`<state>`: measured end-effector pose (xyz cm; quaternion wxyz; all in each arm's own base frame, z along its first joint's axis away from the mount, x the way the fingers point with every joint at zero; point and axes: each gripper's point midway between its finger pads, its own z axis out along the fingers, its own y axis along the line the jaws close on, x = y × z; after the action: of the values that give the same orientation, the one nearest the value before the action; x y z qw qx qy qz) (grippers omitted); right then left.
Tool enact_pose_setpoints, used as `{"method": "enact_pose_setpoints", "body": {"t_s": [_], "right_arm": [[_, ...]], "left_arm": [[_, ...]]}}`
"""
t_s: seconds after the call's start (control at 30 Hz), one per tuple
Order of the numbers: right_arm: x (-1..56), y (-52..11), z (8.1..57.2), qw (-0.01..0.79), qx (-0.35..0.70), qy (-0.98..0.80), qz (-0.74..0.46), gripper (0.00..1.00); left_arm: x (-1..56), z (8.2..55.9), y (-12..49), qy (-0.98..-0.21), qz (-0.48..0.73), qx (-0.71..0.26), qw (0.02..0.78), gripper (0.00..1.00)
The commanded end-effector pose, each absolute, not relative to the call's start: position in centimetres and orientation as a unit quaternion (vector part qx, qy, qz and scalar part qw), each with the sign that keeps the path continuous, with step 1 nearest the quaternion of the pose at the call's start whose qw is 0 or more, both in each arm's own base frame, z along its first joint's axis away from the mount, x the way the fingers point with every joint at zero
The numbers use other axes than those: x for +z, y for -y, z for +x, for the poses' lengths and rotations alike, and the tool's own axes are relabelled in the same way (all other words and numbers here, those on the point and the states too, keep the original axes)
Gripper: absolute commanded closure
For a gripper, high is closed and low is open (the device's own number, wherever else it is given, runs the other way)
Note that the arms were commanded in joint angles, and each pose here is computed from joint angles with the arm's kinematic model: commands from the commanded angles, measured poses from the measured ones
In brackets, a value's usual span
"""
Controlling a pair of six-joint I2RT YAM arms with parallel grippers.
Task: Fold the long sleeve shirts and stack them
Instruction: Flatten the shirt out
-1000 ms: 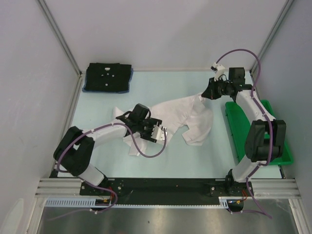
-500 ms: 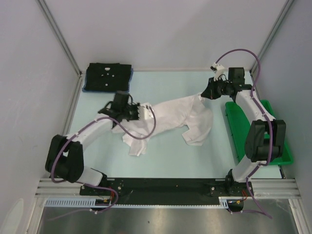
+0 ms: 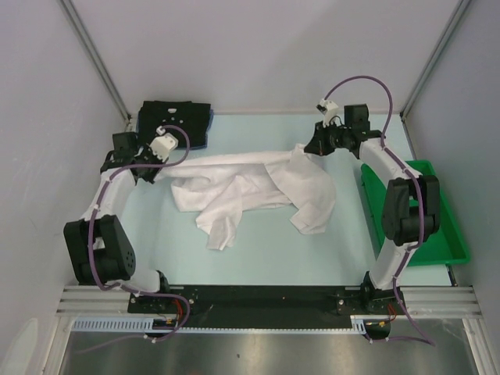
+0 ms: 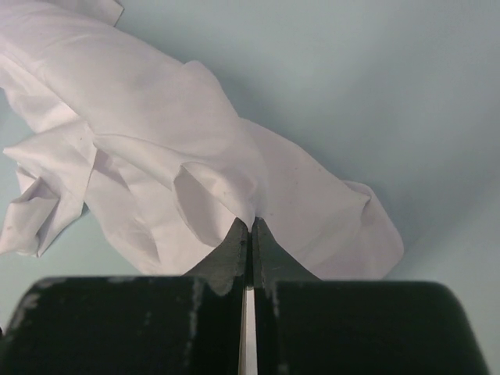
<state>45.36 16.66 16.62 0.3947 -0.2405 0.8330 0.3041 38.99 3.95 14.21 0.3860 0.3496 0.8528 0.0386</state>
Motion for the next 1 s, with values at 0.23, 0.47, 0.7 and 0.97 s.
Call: {"method": "enact_pose_setpoints", "body": {"t_s": [0.23,0.47,0.7,0.97], "right_arm": [[19.0,-16.6,48.2,0.436,0.293,-0.815,-0.245,1.0],[19.0,-12.9,46.8,0.411,0.289,-0.837,-0.22,0.55],[16.3,-12.7,42.4,0.337,0.332,-0.851,-0.229,0.48],[10.7,-12.4,42.8,0.312,0.288,-0.861,-0.279,0.4]], "left_arm": [[13.8,39.1,-5.1,-0.888,0.265,0.001,0.375,1.0],[14.9,39.2,-4.2,-0.881,0.274,-0.017,0.385,1.0],[14.5,38.9,-3.1,-0.878,0.294,-0.022,0.377,1.0],[14.1,38.8,-3.3,-0.88,0.3,-0.017,0.367,1.0]]}}
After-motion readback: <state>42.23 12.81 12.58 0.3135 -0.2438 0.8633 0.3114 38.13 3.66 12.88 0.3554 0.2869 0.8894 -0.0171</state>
